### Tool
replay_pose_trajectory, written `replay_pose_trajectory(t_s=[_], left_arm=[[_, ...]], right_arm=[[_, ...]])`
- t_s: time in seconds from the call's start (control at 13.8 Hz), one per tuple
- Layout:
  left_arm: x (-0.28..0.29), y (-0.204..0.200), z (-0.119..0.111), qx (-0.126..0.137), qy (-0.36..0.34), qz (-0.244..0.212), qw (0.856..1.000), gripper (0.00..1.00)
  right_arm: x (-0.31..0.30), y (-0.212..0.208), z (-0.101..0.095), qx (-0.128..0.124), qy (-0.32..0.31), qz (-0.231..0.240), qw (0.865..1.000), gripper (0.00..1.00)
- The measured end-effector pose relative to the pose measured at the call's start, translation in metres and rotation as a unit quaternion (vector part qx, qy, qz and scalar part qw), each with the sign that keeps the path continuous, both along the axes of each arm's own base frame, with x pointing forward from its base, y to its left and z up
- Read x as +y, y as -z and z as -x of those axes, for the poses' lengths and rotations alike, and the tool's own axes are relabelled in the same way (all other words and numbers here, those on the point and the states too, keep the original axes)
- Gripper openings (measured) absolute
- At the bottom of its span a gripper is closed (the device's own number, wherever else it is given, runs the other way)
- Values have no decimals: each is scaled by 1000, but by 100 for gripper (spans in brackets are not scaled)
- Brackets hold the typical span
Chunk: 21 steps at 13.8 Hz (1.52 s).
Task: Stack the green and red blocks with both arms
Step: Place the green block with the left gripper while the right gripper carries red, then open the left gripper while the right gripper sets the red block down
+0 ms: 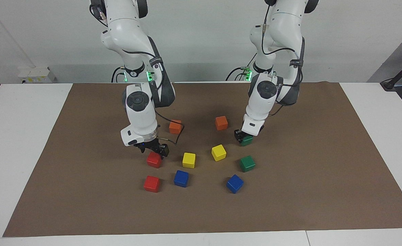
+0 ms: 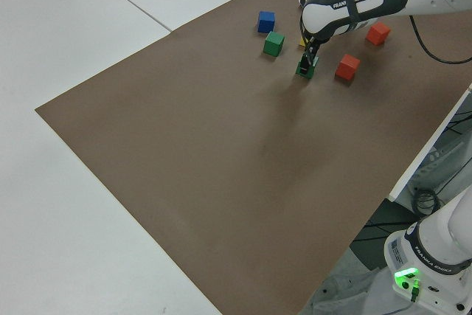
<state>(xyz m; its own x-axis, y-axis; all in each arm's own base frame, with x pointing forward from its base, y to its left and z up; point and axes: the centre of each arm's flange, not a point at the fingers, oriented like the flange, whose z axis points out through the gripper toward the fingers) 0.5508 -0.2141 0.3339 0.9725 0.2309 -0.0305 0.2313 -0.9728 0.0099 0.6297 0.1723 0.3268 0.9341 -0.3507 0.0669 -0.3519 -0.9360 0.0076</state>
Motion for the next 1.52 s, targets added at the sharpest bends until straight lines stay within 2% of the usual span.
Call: replay_pose_trajectory(t_s=[0.14, 0.22, 0.43, 0.51, 0.58, 0.65, 0.72, 0.79, 0.87, 0.94, 1.3, 1.37, 1.52], left_arm=[[72, -27, -22, 5, 45, -4, 999, 55], [113, -39, -32, 0, 65, -3, 998, 55], [182, -47, -41, -13, 107, -1, 994, 55], [191, -45, -42, -13, 124, -1, 992, 55], [199, -40, -43, -11, 143, 1, 990, 55], [210, -32, -45, -11, 158, 2, 987, 55], [219, -25, -47, -12, 164, 4, 986, 55], [225, -17, -48, -12, 166, 5, 986, 55], [229, -8, -50, -12, 166, 6, 986, 55], [232, 0, -52, -11, 165, 8, 986, 55], [232, 17, -51, -11, 166, 10, 986, 55], [232, 17, -51, -12, 166, 10, 986, 59], [232, 15, -52, -15, 166, 10, 986, 79]], right_arm=[[-3, 10, 3, -4, -4, 0, 1000, 100], [-3, 15, 4, -4, -4, 1, 1000, 100], [-2, 24, 5, -2, -6, 3, 1000, 100], [-2, 25, 5, -4, -10, 3, 1000, 100], [-2, 27, 5, -5, -14, 3, 1000, 91], [-3, 28, 6, -7, -18, 3, 1000, 91], [-3, 30, 6, -9, -20, 3, 1000, 85], [-3, 31, 6, -12, -20, 2, 1000, 77], [-3, 32, 7, -13, -21, 2, 1000, 60], [-3, 32, 7, -13, -23, 2, 1000, 55], [-11, 23, 4, -7, -48, 5, 999, 55], [-19, 12, 3, 1, -55, 6, 998, 55], [-49, -26, 2, 8, -75, 2, 997, 55]])
